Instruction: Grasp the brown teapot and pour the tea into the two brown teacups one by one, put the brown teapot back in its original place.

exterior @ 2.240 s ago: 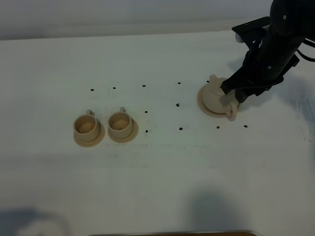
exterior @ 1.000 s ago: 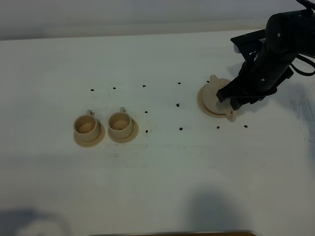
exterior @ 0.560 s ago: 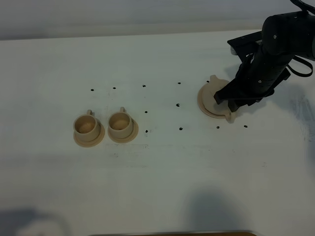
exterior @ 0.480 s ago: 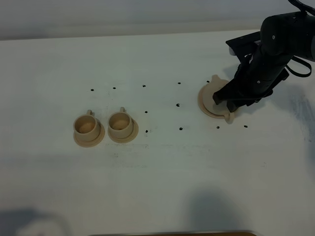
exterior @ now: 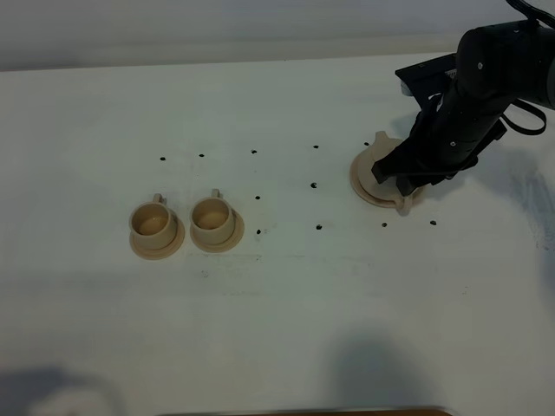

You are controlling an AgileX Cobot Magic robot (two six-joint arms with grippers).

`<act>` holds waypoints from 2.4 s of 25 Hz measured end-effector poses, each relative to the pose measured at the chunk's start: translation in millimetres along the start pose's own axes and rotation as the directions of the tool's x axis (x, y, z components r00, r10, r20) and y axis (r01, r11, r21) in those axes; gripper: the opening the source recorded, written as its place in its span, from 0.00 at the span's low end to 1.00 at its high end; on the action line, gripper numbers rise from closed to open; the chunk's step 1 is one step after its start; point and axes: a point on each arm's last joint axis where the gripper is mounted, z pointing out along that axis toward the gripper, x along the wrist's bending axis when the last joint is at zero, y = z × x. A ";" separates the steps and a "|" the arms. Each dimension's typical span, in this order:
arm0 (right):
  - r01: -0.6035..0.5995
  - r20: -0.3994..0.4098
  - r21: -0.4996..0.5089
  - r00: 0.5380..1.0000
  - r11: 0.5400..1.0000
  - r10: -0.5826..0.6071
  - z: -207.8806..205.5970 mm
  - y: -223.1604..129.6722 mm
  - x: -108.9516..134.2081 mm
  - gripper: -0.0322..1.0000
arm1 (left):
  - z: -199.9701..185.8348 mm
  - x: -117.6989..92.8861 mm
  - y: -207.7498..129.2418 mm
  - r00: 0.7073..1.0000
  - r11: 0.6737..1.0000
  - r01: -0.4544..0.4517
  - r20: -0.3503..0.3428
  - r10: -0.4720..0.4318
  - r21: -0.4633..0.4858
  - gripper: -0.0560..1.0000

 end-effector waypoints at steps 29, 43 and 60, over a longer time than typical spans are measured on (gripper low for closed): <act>-0.044 -0.013 0.008 0.999 0.999 0.044 11.8 0.4 0.4 0.42 | 0.0 0.0 0.0 1.000 1.000 0.000 0.000 0.000 0.000 0.34; -0.049 -0.013 0.023 0.999 0.999 0.049 18.7 -0.1 0.0 0.39 | 0.0 0.0 0.0 1.000 1.000 0.000 0.000 0.000 0.000 0.34; -0.049 -0.014 0.023 0.999 0.999 0.050 18.0 0.4 0.1 0.36 | 0.0 0.0 0.0 1.000 1.000 0.000 0.000 0.000 0.000 0.34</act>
